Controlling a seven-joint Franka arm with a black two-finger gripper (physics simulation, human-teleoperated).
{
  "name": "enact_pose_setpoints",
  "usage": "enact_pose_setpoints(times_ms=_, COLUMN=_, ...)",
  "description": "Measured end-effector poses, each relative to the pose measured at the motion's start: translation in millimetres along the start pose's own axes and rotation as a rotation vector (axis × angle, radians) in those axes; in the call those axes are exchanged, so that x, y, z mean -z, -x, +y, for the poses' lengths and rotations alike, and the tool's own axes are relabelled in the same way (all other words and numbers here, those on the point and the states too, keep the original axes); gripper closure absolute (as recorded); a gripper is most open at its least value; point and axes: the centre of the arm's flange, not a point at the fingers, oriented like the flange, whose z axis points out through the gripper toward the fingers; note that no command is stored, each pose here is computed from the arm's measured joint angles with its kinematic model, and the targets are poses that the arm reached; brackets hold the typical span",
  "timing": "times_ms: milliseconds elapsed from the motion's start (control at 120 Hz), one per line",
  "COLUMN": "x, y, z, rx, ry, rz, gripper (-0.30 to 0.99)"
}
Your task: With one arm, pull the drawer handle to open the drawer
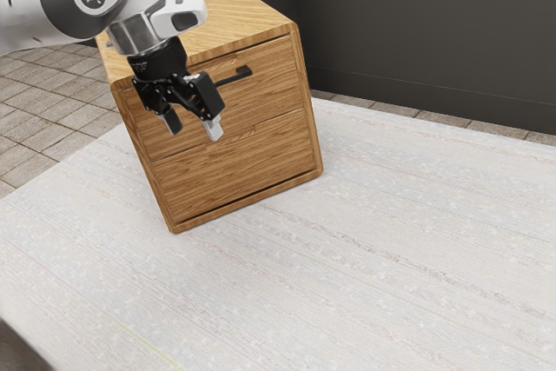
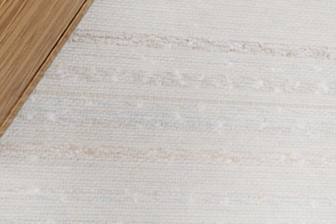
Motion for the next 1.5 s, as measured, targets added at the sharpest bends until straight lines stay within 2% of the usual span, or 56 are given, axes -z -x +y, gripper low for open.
enact_pose_setpoints(times_ms=183, x=4, y=0, z=1, rx=-0.02, ry=-0.002, rz=0.008, gripper=0.0)
enact_pose_setpoints(times_ms=217, x=25, y=1, z=4, rx=-0.03, ry=-0.009, rz=0.046, gripper=0.0)
enact_pose_setpoints(times_ms=292, x=104, y=15, z=20, rx=-0.072, ry=-0.032, rz=0.185, gripper=0.0)
enact_pose_setpoints(times_ms=342, x=124, y=21, z=41, rx=-0.132, ry=-0.032, rz=0.217, gripper=0.0)
enact_pose_setpoints(times_ms=408, x=132, y=26, z=66, rx=-0.24, ry=-0.035, rz=0.219, gripper=0.0)
enact_pose_setpoints(times_ms=483, x=137, y=35, z=98, rx=-0.38, ry=-0.011, rz=0.211, gripper=0.0)
enact_pose_setpoints(times_ms=567, x=132, y=33, z=133, rx=-0.517, ry=-0.024, rz=0.213, gripper=0.0)
enact_pose_setpoints(times_ms=733, x=71, y=-14, z=175, rx=-0.654, ry=-0.059, rz=0.177, gripper=0.0)
enact_pose_setpoints(times_ms=875, x=42, y=-44, z=175, rx=-0.635, ry=-0.089, rz=0.18, gripper=0.0)
enact_pose_setpoints(times_ms=1050, x=42, y=-49, z=168, rx=-0.6, ry=-0.116, rz=0.195, gripper=0.01)
enact_pose_setpoints(times_ms=1217, x=60, y=-44, z=120, rx=-0.504, ry=-0.227, rz=0.184, gripper=0.02)
enact_pose_setpoints(times_ms=1383, x=35, y=-61, z=115, rx=-0.493, ry=-0.28, rz=0.157, gripper=0.06)
enact_pose_setpoints(times_ms=1500, x=31, y=-73, z=99, rx=-0.493, ry=-0.338, rz=0.179, gripper=0.08)
